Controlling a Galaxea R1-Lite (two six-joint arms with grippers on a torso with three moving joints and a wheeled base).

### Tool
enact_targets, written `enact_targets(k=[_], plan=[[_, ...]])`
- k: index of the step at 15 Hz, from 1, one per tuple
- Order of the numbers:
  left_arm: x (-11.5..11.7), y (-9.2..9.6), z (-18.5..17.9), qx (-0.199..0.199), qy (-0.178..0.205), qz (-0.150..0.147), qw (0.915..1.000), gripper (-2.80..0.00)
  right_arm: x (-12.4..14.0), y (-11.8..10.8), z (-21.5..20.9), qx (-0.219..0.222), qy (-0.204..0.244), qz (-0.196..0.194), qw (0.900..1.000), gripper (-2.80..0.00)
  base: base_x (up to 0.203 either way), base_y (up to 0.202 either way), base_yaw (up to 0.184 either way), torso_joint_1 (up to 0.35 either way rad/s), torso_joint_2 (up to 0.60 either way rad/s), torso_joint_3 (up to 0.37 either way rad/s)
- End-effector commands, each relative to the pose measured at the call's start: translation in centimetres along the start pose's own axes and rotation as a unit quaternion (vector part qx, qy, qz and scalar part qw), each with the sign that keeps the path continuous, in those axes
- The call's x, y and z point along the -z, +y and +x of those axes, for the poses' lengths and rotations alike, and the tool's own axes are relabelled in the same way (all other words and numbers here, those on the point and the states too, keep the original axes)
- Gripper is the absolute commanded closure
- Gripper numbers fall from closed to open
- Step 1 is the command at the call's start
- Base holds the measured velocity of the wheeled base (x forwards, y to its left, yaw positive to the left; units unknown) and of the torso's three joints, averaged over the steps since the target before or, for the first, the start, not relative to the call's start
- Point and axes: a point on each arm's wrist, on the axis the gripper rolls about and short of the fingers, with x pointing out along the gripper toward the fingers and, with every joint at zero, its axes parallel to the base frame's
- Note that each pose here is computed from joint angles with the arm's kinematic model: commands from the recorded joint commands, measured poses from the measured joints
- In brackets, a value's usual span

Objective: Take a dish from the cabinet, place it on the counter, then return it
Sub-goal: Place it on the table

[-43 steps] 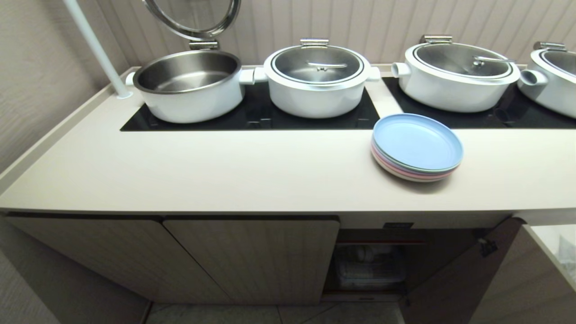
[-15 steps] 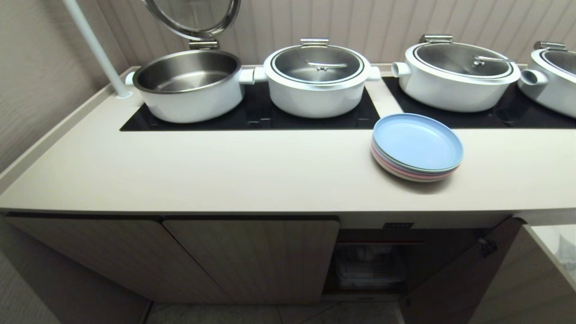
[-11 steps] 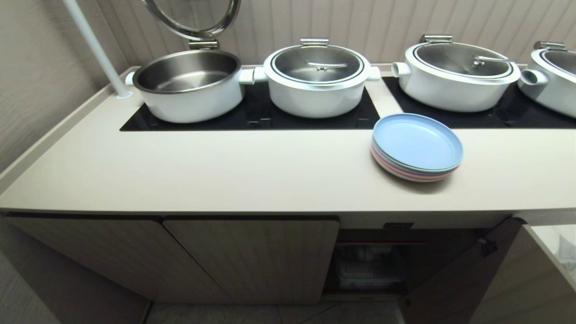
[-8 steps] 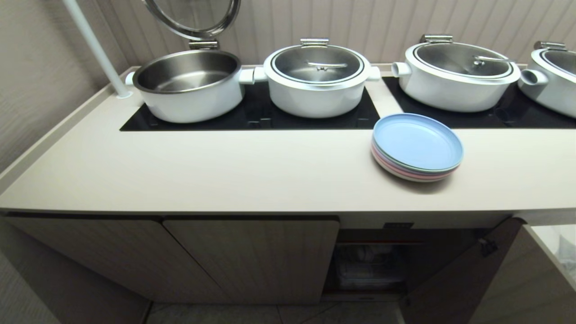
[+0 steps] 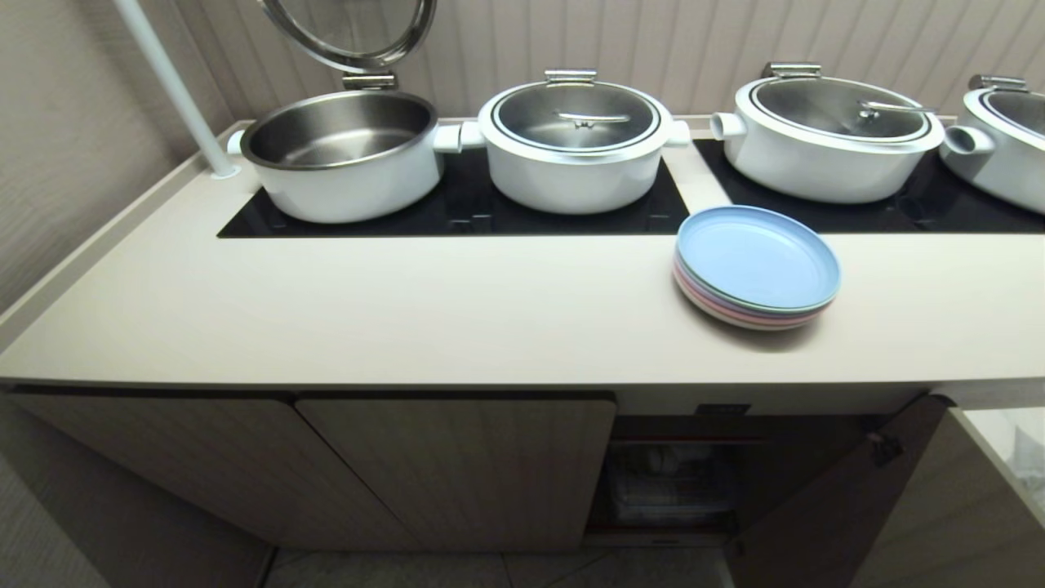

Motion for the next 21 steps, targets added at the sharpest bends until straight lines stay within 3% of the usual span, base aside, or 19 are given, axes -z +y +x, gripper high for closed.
enact_targets(k=[1, 13, 21], plan=[[0.0, 0.0, 0.0, 0.0, 0.0, 0.0, 1.0, 0.0, 0.0, 0.0, 0.01, 0.0, 0.003, 0.001, 1.0, 0.0, 0.0, 0.0, 0.0, 0.0, 0.0, 0.0], [0.0, 0.0, 0.0, 0.0, 0.0, 0.0, 1.0, 0.0, 0.03, -0.01, 0.07, -0.002, 0.004, 0.0, 1.0, 0.0, 0.0, 0.006, 0.0, 0.001, 0.0, 0.0], [0.0, 0.0, 0.0, 0.0, 0.0, 0.0, 1.0, 0.0, -0.02, 0.02, 0.01, -0.003, 0.002, -0.001, 1.0, 0.0, 0.0, 0.182, -0.001, 0.004, 0.0, 0.002]])
